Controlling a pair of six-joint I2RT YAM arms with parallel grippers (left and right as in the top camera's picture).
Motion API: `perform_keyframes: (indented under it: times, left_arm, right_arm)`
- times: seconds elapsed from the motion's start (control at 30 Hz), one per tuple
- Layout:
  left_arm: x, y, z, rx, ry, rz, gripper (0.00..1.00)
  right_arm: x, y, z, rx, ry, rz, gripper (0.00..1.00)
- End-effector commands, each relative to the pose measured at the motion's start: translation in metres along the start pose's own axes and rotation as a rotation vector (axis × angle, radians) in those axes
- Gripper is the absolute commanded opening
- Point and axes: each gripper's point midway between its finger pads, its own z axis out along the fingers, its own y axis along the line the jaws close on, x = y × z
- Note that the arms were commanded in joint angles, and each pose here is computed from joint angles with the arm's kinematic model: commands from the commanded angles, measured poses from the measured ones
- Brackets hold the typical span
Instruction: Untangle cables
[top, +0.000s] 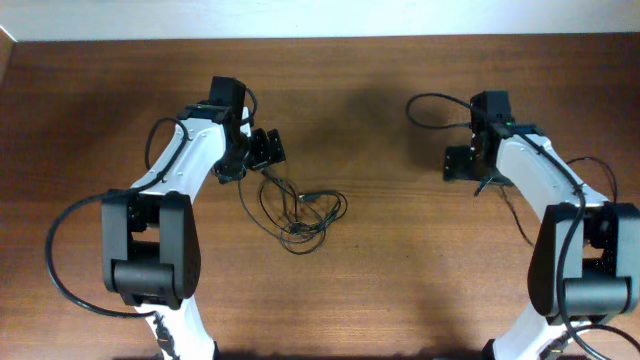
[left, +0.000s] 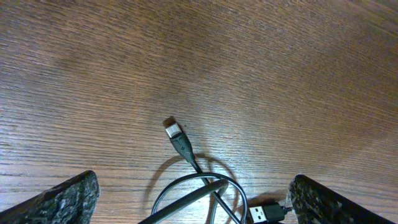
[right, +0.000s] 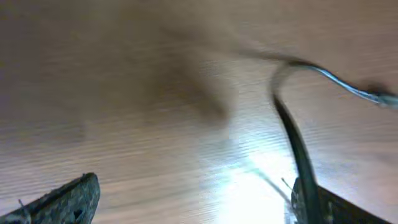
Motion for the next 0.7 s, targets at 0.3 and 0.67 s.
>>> perform_keyframes:
  times: [0.3, 0.67]
  left_arm:
    - [-0.003, 0.000, -0.007, 0.001, -0.020, 0.004, 0.99]
    - [-0.003, 0.000, -0.007, 0.001, -0.021, 0.004, 0.99]
  right_arm:
    - [-0.077, 0.065, -0.046, -0.343, -0.239, 0.006, 0.98]
    - [-0.007, 0.017, -0.010, -0.048, 0.054, 0.040, 0.98]
